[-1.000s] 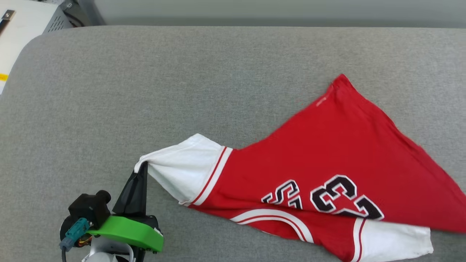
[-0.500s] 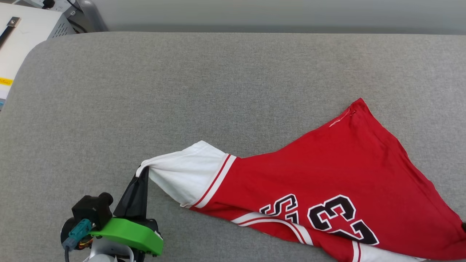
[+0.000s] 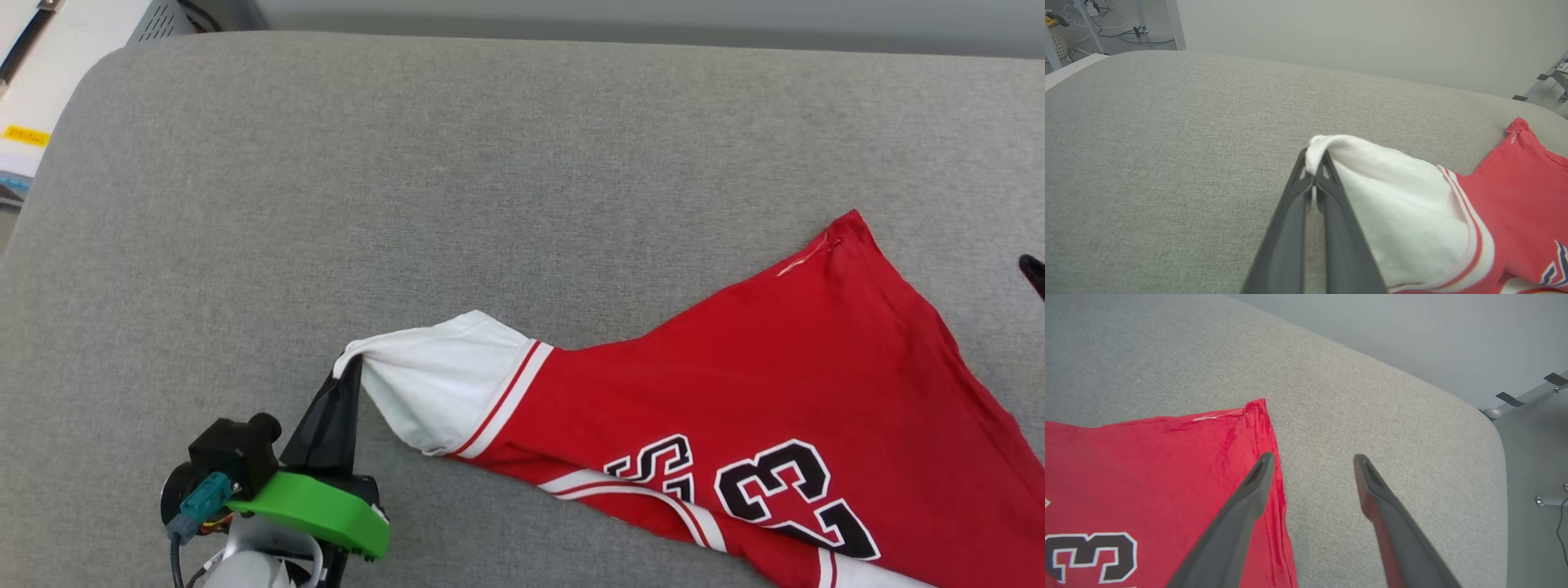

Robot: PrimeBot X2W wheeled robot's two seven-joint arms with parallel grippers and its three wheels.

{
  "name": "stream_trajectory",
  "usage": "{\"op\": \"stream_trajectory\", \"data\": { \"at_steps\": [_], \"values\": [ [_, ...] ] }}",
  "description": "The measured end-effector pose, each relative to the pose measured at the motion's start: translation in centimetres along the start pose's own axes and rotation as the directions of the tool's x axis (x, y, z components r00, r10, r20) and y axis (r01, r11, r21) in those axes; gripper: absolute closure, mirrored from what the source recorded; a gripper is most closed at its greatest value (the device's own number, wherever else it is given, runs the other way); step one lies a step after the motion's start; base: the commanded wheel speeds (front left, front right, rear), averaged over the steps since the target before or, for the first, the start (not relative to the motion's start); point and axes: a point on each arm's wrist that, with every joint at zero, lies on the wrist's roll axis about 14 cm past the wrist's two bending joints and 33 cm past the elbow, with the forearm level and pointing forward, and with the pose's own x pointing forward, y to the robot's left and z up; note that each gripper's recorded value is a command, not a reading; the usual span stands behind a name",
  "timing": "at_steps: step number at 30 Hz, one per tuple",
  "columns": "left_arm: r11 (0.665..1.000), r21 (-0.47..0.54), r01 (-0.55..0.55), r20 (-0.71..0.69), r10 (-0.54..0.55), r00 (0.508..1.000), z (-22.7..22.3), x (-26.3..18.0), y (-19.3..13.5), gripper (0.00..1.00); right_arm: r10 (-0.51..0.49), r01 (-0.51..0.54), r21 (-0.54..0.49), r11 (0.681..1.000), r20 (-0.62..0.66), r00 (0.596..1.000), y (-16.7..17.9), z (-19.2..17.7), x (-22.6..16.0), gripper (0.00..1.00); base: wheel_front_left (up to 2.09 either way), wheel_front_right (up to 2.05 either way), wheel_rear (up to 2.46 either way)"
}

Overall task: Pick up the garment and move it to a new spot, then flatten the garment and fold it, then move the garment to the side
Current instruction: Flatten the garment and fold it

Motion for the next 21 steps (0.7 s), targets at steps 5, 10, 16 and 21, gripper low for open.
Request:
{"op": "stream_trajectory", "data": {
  "at_steps": [5, 10, 16, 21],
  "values": [
    [1.0, -0.007, -0.001, 0.005, 0.001, 1.0, 0.0, 0.6, 0.0, 1.0, 0.077, -0.085, -0.05, 0.995, -0.142, 0.987, 1.9, 0.1, 4.1, 0.0, 0.0, 0.0, 0.0],
    [1.0, 0.006, -0.001, 0.005, 0.001, 1.0, -0.1, 1.2, 0.1, 1.0, 0.106, -0.127, -0.058, 0.99, -0.281, 0.954, 2.6, -1.1, 7.7, 0.0, 0.0, 0.0, 0.0],
    [1.0, 0.005, -0.005, 0.006, 0.005, 1.0, -0.5, 2.2, 0.2, 1.0, 0.137, -0.177, -0.057, 0.983, -0.417, 0.899, 4.1, -3.7, 11.7, 0.0, 0.0, 0.0, 0.0],
    [1.0, 0.002, -0.016, -0.003, 0.016, 1.0, -1.0, 2.5, 0.6, 1.0, 0.172, -0.222, -0.035, 0.974, -0.515, 0.84, 5.6, -7.2, 13.7, 0.0, 0.0, 0.0, 0.0]
  ]
}}
